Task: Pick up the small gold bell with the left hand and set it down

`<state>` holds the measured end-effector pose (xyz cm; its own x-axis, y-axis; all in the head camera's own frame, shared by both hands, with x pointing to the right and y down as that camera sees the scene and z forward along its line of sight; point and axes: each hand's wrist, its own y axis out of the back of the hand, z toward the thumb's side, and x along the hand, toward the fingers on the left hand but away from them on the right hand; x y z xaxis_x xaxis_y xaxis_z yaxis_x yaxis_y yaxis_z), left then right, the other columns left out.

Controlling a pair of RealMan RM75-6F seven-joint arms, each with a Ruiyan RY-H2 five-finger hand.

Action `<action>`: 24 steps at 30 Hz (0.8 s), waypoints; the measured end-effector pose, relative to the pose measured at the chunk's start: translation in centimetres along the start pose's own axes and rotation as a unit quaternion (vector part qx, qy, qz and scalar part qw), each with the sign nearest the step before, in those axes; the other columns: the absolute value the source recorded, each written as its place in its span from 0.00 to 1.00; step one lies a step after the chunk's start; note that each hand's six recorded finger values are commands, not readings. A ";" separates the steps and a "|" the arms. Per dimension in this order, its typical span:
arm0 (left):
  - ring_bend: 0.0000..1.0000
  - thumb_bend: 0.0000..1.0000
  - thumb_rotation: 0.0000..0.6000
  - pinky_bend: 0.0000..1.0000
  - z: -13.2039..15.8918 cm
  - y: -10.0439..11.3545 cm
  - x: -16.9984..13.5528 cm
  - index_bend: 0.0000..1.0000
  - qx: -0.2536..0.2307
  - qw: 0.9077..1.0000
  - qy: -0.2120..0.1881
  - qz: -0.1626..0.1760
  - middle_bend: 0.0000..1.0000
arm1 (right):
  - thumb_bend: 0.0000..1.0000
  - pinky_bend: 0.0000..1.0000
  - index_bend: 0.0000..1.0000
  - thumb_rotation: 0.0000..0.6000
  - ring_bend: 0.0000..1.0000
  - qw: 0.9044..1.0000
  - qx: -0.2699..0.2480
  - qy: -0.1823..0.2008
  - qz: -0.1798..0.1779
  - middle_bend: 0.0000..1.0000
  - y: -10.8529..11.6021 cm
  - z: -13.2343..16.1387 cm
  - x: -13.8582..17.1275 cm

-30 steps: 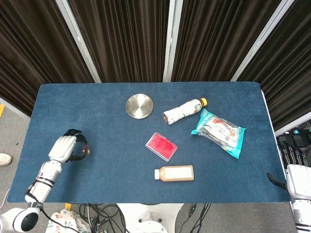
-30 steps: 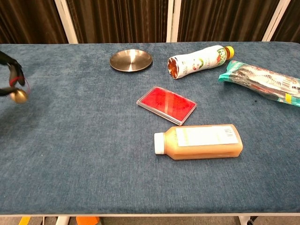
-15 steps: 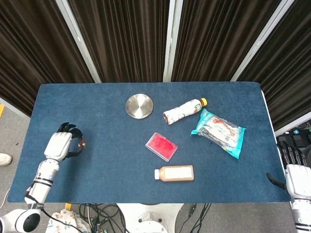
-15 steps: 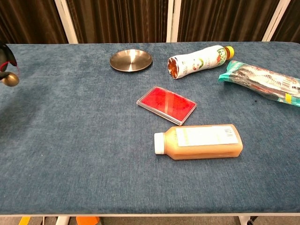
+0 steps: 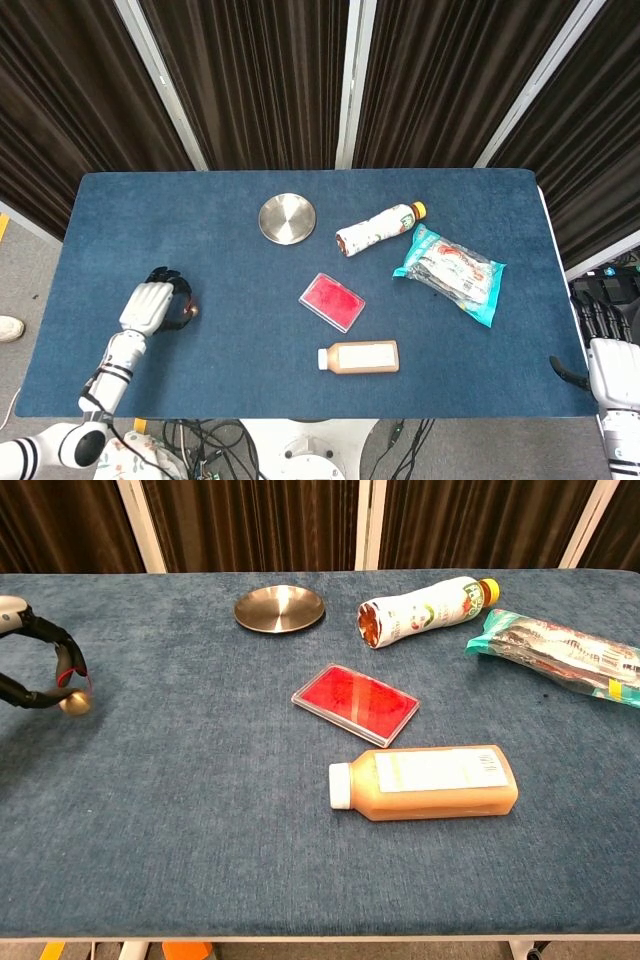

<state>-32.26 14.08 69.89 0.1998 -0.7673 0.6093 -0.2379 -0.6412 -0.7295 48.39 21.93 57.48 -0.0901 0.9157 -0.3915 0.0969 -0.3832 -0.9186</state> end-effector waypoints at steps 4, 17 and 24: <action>0.16 0.45 1.00 0.09 -0.2 -0.6 0.1 0.68 0.001 1.000 0.002 -0.002 0.35 | 0.12 0.00 0.00 1.00 0.00 1.000 -0.001 0.000 0.003 0.00 -0.3 0.0 -0.1; 0.14 0.36 1.00 0.08 -0.7 -1.4 0.4 0.46 -0.004 1.000 0.010 -0.013 0.30 | 0.12 0.00 0.00 1.00 0.00 1.000 -0.001 -0.004 0.005 0.00 -0.4 -0.3 0.0; 0.10 0.23 1.00 0.07 -0.5 -1.3 0.4 0.25 -0.004 1.000 -0.003 -0.010 0.24 | 0.12 0.00 0.00 1.00 0.00 1.000 -0.002 -0.005 0.003 0.00 -0.4 -0.5 0.1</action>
<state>-32.38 14.63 71.24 0.2098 -0.7548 0.6215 -0.2419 -0.6560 -0.7150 48.83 22.25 57.81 -0.0999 0.9120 -0.3977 0.1005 -0.3884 -0.9160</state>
